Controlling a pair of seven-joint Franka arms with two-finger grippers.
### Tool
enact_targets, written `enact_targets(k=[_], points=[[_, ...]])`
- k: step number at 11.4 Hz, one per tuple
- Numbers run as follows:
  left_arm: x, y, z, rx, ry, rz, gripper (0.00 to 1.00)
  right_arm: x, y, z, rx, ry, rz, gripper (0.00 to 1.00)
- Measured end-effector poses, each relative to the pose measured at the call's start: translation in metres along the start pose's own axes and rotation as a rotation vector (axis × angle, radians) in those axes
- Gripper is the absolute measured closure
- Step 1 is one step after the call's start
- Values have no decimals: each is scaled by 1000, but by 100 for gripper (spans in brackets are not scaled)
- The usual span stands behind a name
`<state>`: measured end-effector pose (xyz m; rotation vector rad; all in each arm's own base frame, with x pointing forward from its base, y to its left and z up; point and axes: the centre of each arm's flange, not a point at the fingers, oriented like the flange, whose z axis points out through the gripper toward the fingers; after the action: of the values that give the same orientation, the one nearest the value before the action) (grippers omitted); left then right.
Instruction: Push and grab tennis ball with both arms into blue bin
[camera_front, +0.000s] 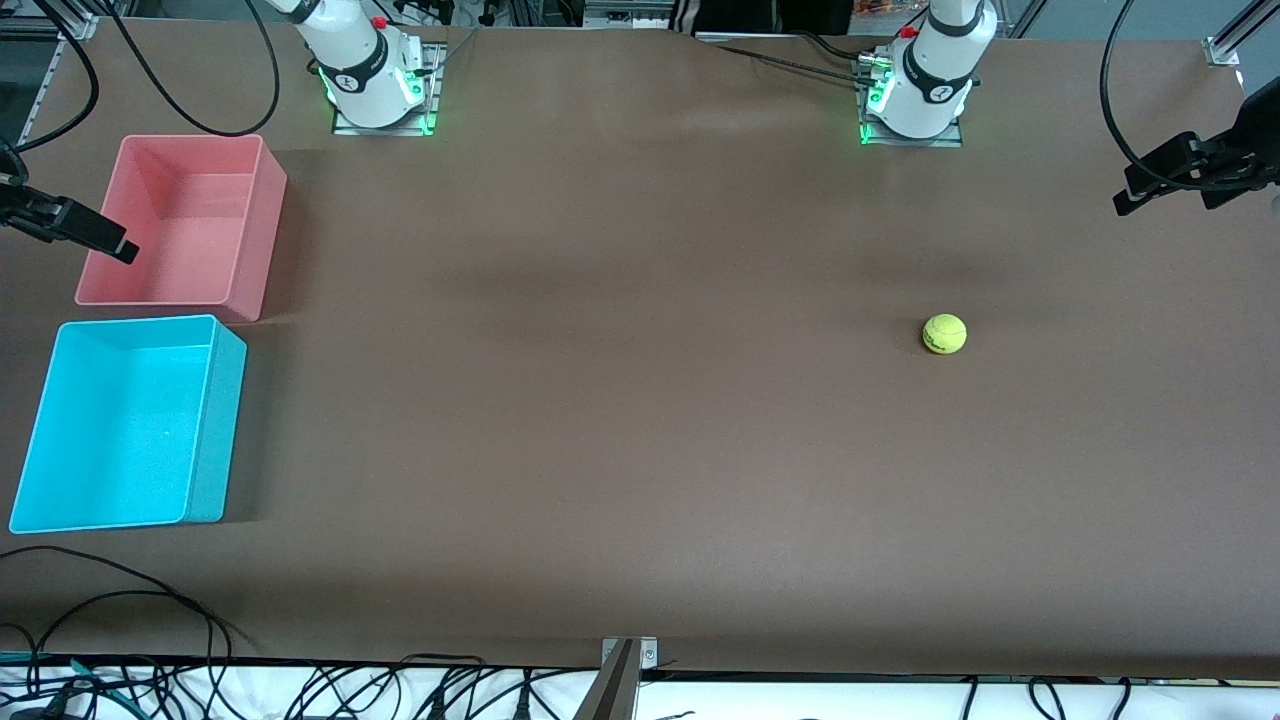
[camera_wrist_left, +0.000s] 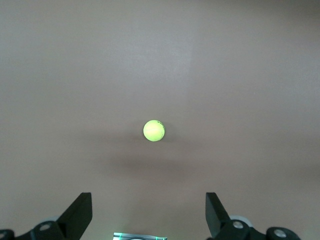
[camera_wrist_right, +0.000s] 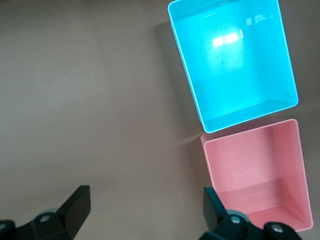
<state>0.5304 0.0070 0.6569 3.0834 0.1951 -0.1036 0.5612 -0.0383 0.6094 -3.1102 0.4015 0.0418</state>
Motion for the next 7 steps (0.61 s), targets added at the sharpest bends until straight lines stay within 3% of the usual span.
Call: enact_targets(k=[7], points=[[0,0,0,0,-1,0,0,-1,-4,0,0,0,-8,0]])
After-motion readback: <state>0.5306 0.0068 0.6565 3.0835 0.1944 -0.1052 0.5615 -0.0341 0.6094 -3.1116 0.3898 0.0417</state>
